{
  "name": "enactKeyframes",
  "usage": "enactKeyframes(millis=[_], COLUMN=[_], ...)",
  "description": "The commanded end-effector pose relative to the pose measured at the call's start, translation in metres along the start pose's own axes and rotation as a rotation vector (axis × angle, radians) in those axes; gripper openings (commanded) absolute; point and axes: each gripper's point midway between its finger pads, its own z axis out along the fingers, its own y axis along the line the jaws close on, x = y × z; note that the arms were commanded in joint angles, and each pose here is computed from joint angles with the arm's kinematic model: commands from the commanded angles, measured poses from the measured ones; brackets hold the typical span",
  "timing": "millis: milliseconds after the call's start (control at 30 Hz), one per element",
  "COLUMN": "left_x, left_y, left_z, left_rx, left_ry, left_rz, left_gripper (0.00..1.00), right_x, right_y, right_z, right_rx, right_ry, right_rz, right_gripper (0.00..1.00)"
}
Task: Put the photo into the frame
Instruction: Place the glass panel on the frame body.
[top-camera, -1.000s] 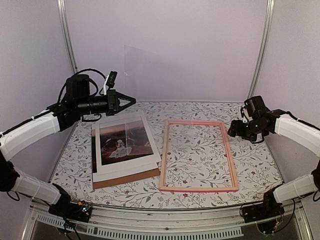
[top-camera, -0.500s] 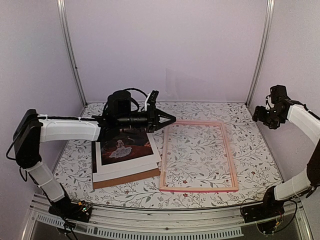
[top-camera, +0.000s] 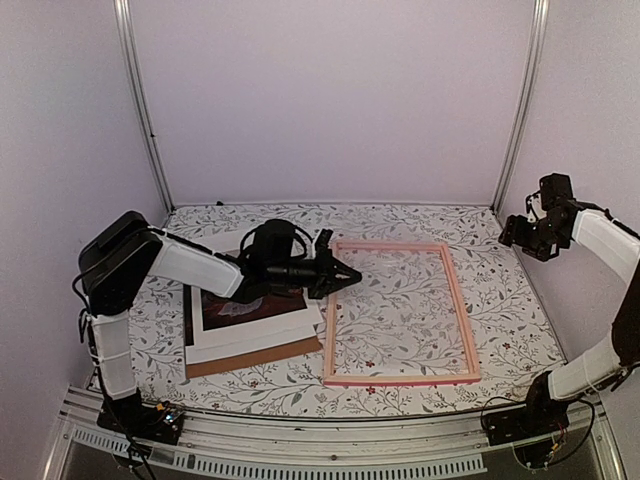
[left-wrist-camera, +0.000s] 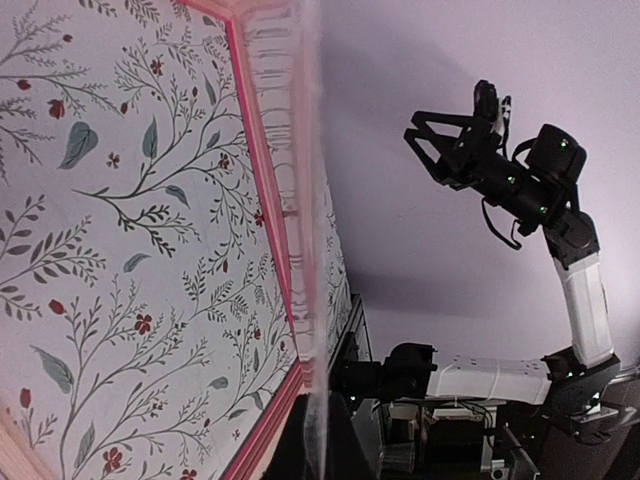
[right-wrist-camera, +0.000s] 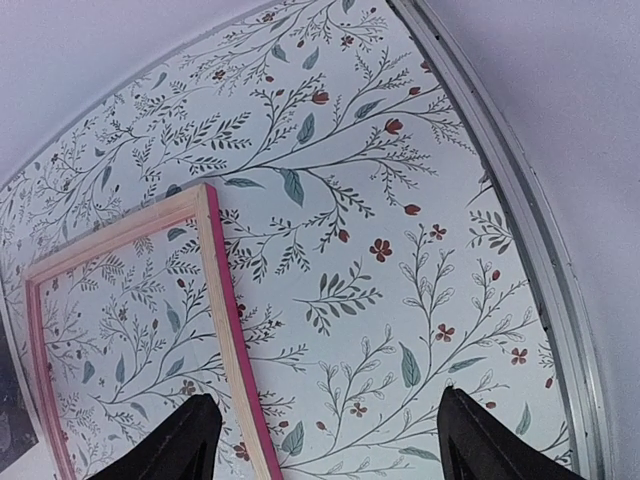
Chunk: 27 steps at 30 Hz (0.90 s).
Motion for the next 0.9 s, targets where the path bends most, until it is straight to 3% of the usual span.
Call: enactKeyframes(millis=[0,500,867], left_x=[0.005,0.003,-0.003], left_y=[0.009,0.033,0.036], left_z=[0.014,0.012,0.014], left_rx=[-0.010,-0.169,-0.204], left_ry=[0.042,0.069,0.073], left_rz=[0.006,0.097,0.173], left_gripper=[0.00,0.04,0.00], right_x=[0.009,0.030,0.075], right_y=[0.006,0.012,0.039], right_z=[0.007,0.020,0.046], right_rx=[-0.042,-0.097,-0.181], right_ry=[0.024,0.083,0.185], right_rz=[-0.010,-0.007,-0.030], right_gripper=[0.78,0.76,0.75])
